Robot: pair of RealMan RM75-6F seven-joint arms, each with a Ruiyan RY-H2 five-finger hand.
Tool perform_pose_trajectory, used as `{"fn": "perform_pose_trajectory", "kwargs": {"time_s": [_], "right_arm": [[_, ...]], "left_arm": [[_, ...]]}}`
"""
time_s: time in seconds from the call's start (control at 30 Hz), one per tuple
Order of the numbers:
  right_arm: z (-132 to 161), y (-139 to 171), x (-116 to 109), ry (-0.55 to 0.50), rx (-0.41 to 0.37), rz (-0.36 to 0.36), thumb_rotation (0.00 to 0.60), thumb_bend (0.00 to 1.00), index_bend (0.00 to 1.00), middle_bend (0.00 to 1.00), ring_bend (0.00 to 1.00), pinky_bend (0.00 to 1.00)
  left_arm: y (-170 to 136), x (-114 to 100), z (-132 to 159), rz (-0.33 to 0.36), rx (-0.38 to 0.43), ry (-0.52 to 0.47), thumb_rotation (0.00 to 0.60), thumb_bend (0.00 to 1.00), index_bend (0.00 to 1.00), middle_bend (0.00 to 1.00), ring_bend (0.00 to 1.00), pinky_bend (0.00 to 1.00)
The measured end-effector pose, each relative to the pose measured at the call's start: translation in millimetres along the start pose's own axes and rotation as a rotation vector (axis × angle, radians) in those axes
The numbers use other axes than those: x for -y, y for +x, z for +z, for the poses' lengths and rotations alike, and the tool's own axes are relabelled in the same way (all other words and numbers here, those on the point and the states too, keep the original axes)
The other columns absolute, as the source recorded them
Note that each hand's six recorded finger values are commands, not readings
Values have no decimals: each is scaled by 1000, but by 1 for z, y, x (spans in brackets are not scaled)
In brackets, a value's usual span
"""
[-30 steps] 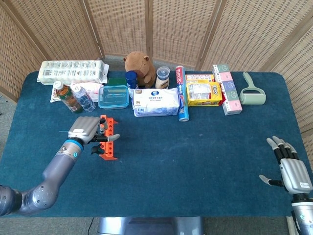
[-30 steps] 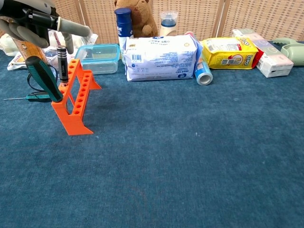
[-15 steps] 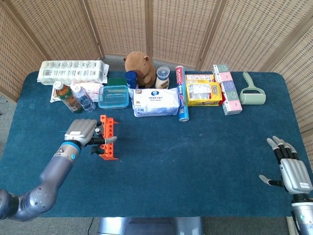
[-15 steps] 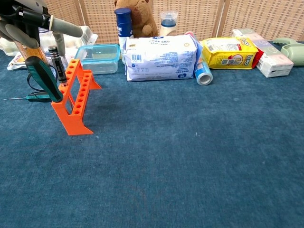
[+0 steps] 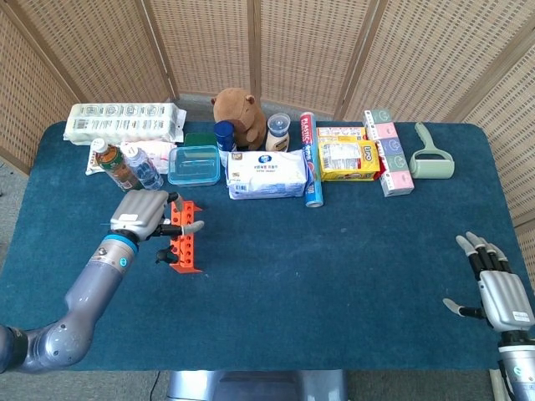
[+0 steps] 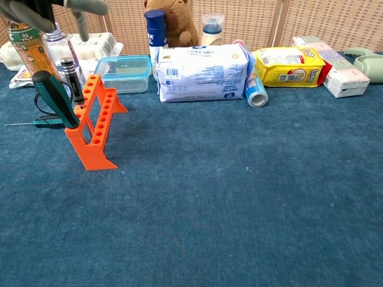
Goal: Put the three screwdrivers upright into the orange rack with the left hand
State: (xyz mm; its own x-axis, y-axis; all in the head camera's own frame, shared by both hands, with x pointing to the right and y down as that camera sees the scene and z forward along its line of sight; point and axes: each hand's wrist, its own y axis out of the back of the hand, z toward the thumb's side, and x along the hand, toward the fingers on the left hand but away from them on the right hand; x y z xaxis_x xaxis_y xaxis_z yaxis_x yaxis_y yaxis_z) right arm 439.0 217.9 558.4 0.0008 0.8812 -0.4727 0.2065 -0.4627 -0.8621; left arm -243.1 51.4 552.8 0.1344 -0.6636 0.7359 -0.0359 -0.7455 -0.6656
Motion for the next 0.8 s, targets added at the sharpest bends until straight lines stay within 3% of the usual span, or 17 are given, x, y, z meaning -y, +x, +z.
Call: {"fn": "perform_pose_trajectory", "kwargs": {"time_s": [0.37, 0.8], "right_arm": [[-1, -1, 0, -1, 1, 1, 600, 17, 0, 30, 4, 19], [0, 0, -1, -1, -1, 0, 600, 18, 0, 29, 4, 19]], "left_arm": [[4, 18, -21, -73, -102, 1, 0, 0, 374, 1000, 1000, 1000], [4, 19, -21, -86, -112, 13, 0, 0, 374, 1000, 1000, 1000]]}}
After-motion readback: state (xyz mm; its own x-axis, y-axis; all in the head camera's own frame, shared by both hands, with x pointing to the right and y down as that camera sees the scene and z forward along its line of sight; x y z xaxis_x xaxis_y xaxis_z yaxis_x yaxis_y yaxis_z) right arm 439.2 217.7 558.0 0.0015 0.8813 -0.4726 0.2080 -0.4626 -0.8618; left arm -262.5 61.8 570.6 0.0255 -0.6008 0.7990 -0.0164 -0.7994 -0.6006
